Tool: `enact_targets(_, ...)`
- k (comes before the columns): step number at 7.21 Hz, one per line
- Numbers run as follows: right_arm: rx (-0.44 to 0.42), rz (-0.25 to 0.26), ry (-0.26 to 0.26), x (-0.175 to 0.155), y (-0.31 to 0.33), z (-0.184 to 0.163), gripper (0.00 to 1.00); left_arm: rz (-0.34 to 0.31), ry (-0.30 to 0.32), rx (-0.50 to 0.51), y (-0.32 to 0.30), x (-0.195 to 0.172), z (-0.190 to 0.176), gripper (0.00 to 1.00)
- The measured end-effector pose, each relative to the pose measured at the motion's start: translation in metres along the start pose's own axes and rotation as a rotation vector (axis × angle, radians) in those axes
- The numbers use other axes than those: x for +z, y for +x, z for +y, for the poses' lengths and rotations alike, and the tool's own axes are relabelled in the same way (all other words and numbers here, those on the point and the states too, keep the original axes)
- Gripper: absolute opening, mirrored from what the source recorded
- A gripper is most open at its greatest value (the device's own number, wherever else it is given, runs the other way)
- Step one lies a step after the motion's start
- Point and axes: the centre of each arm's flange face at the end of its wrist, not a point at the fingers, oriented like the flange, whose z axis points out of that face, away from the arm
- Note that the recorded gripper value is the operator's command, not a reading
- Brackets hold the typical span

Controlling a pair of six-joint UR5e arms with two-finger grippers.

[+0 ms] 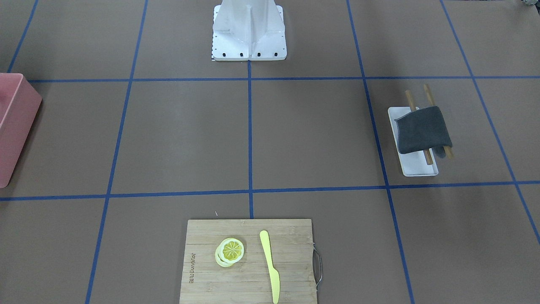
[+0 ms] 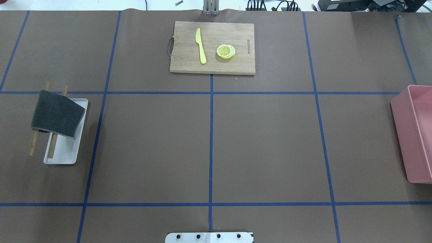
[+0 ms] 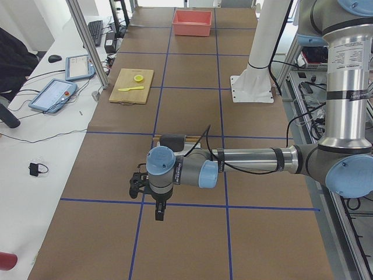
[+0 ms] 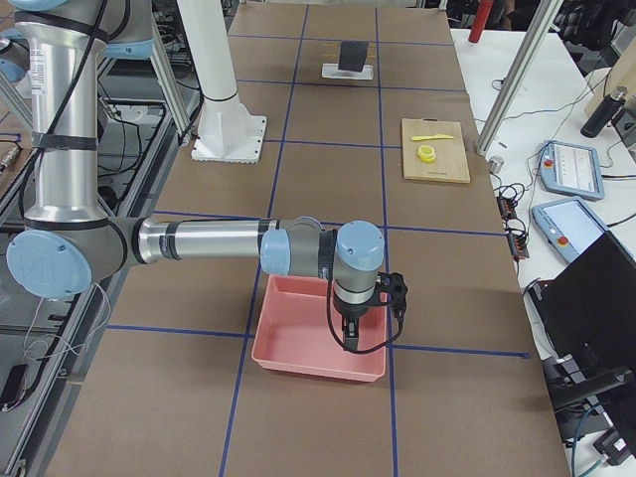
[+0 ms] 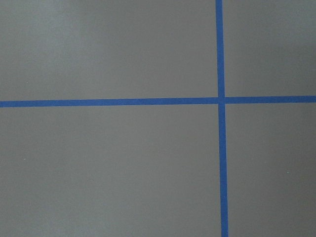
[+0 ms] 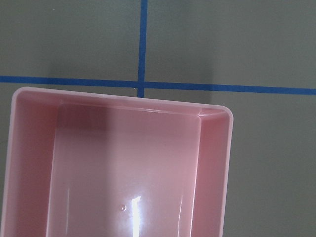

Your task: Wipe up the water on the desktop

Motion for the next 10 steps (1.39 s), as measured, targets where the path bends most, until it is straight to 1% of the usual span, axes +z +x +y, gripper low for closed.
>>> enact_targets(1, -0.013, 0.020, 0.000, -0.001, -0.005, -0.005, 1.00, 0.002, 0.006, 0.005, 0.003, -0.003, -0.004, 0.98)
enact_targets(3, -0.020, 0.030, 0.003, -0.004, -0.009, -0.012, 1.00, 0.007, 0.027, 0.027, 0.013, -0.012, -0.017, 0.98)
enact_targets(5, -0.022, 0.022, 0.006, -0.005, -0.011, -0.013, 1.00, 0.009, 0.033, 0.037, 0.015, -0.015, -0.019, 0.98)
enact_targets(7, -0.020, 0.001, 0.004, -0.002, -0.011, -0.012, 1.00, 0.012, 0.040, 0.042, 0.020, -0.018, -0.021, 0.98)
enact_targets(8, -0.022, 0.001, 0.003, -0.001, -0.011, -0.011, 1.00, 0.024, 0.041, 0.038, 0.024, -0.020, -0.022, 0.98)
enact_targets(10, -0.027, 0.000, 0.007, -0.002, -0.012, -0.011, 1.00, 0.116, 0.052, -0.044, 0.056, -0.030, -0.025, 0.98)
